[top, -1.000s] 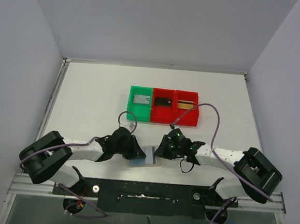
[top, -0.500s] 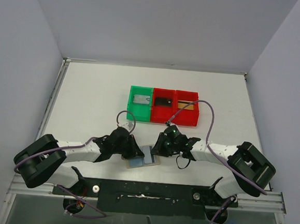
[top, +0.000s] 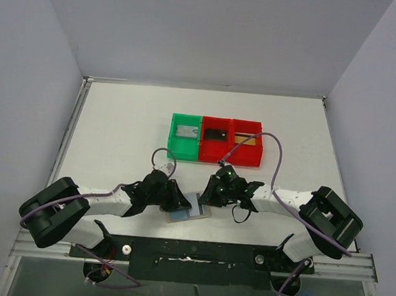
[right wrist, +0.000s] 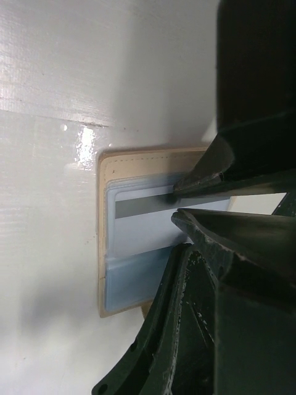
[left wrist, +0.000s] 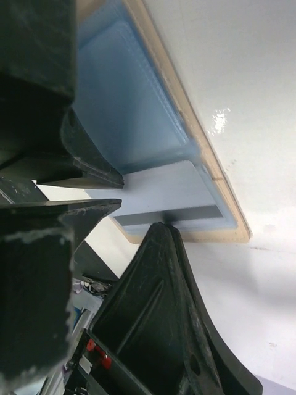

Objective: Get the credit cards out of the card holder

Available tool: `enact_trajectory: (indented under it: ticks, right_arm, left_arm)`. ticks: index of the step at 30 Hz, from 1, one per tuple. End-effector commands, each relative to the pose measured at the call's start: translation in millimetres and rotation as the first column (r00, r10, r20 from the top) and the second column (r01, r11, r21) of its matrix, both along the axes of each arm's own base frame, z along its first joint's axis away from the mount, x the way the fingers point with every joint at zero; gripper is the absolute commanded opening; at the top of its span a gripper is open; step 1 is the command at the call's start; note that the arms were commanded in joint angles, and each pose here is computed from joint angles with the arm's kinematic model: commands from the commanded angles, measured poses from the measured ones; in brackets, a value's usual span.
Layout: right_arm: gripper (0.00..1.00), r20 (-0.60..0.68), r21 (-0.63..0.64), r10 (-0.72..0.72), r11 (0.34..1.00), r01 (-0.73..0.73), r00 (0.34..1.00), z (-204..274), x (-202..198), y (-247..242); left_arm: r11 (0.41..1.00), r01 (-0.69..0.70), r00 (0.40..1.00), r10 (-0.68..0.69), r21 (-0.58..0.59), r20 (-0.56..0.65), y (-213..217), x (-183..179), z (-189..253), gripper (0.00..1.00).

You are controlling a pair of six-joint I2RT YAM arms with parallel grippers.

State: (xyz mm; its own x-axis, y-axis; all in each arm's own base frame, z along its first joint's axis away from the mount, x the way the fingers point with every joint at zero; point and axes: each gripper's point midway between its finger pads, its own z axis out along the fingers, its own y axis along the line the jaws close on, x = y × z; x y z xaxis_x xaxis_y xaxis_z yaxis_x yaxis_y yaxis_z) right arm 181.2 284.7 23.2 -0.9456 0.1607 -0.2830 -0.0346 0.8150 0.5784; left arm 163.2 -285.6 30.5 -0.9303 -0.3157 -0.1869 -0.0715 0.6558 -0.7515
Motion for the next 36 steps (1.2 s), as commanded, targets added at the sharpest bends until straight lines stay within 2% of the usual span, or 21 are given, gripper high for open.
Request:
enact_trajectory:
  ticks: [1, 5, 8, 11, 23, 25, 30, 36]
  right_arm:
    - [0.17, -0.032, -0.075, 0.001, 0.997, -0.003, 0.999, -18, -9, -11]
    - [0.17, -0.035, -0.076, -0.002, 0.997, 0.000, 0.999, -18, -10, -11]
    - [0.17, -0.038, -0.075, -0.004, 0.997, 0.001, 0.999, -19, -10, -12]
    - [0.17, -0.041, -0.074, -0.004, 0.997, 0.001, 0.999, -19, -10, -11]
    - [0.15, -0.062, -0.069, 0.009, 0.998, -0.013, 0.998, -25, -13, -9]
    - [0.15, -0.063, -0.067, 0.011, 0.998, -0.015, 0.998, -25, -13, -8]
    - [0.15, -0.067, -0.068, 0.005, 0.998, -0.009, 0.998, -27, -13, -9]
    - [0.14, -0.071, -0.068, -0.004, 0.998, -0.001, 0.997, -28, -12, -8]
  left_arm:
    - [0.993, -0.031, 0.999, 0.032, -0.117, 0.007, -8, 4, 13, 0.10]
    - [0.994, -0.046, 0.999, 0.046, -0.104, -0.006, -3, 2, 10, 0.10]
    - [0.994, -0.079, 0.997, 0.080, -0.080, 0.008, 5, 4, 11, 0.20]
    - [0.992, -0.106, 0.994, 0.107, -0.065, 0.017, 12, 5, 11, 0.25]
    - [0.990, -0.120, 0.993, 0.118, -0.080, -0.026, 9, 2, -1, 0.26]
    - [0.986, -0.138, 0.990, 0.136, -0.090, -0.028, 11, 2, -1, 0.24]
    - [0.983, -0.138, 0.990, 0.139, -0.118, 0.003, 7, 8, 5, 0.12]
    - [0.979, -0.129, 0.991, 0.134, -0.156, 0.018, 2, 10, 10, 0.08]
